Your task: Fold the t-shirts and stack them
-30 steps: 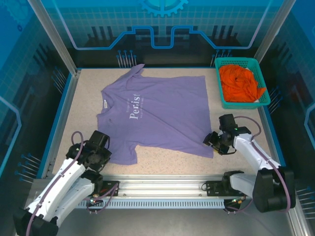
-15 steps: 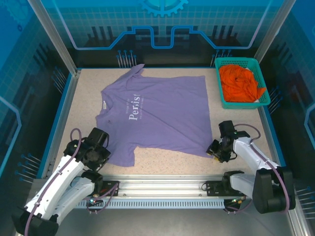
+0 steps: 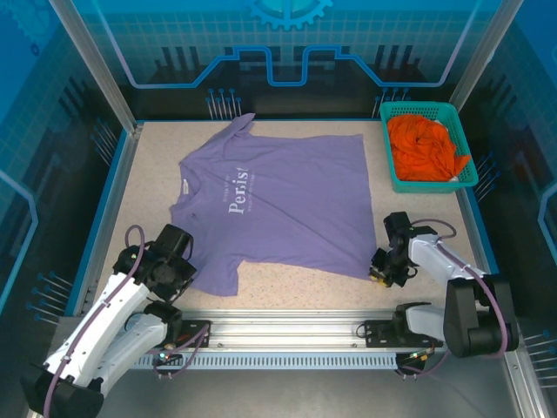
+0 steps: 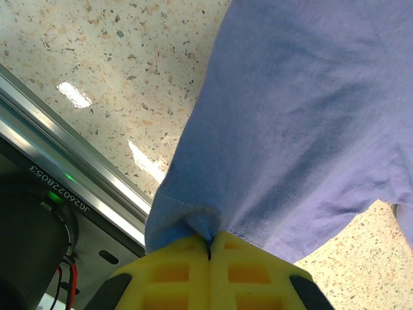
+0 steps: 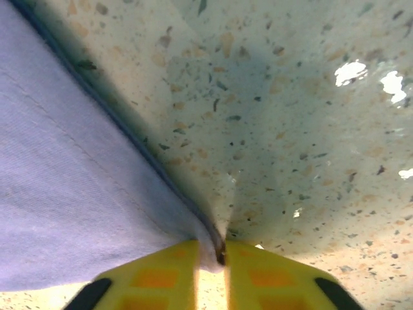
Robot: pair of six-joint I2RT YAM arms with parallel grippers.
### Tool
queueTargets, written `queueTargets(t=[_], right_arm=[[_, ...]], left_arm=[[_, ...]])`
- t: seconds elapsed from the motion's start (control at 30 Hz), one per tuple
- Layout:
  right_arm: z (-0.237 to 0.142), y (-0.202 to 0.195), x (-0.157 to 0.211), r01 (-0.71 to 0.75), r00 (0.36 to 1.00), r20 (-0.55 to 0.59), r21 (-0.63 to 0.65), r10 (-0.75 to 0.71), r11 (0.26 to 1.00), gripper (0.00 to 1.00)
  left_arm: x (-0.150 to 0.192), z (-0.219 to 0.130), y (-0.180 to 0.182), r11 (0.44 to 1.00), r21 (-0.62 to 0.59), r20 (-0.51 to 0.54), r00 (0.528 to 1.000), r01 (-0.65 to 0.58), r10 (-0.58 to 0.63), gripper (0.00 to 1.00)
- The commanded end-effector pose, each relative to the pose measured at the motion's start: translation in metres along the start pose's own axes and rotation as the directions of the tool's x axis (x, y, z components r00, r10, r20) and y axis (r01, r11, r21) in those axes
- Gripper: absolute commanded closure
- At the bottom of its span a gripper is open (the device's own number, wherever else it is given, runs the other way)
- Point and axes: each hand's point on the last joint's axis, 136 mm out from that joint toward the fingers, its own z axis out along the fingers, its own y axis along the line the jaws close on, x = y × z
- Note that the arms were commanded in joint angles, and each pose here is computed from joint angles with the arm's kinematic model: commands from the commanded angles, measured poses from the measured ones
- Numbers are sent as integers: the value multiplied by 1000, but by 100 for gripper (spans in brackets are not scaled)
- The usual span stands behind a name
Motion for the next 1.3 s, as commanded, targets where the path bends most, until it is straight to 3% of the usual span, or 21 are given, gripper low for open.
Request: queueTargets(t=[0.0, 0.13, 0.37, 0.53, 0.73, 0.9, 1.0, 1.27], right_arm=[[5, 5, -8, 13, 1000, 24, -13, -13, 1000, 89], [2, 6, -12, 24, 999, 40, -9, -24, 1000, 100], [-9, -8, -9, 4, 997, 76, 41, -7, 999, 100], [-21, -9, -2, 2, 994, 111, 10, -3, 1000, 100], [-28, -13, 5, 26, 993, 116, 19, -28, 999, 100], [-30, -8, 6, 34, 993, 116, 3, -34, 999, 100], [-39, -1, 0, 50, 989, 141, -11, -48, 999, 100], [-75, 44, -34, 104, 972, 221, -86, -82, 991, 100]], left_arm=[[2, -6, 1, 1000, 8, -3, 1000, -19, 19, 100], [3, -8, 2, 1000, 10, -10, 1000, -21, 21, 100], [18, -17, 10, 1000, 22, -80, 997, -18, 20, 100], [31, -24, 15, 999, 22, -142, 989, -28, 30, 100], [27, -49, 22, 997, 8, -99, 992, -79, 79, 100], [27, -49, 23, 996, -9, -108, 990, -90, 88, 100], [22, -52, 12, 995, 16, -83, 992, -98, 99, 100], [-9, -78, -65, 972, 123, 47, 980, -200, 195, 100]])
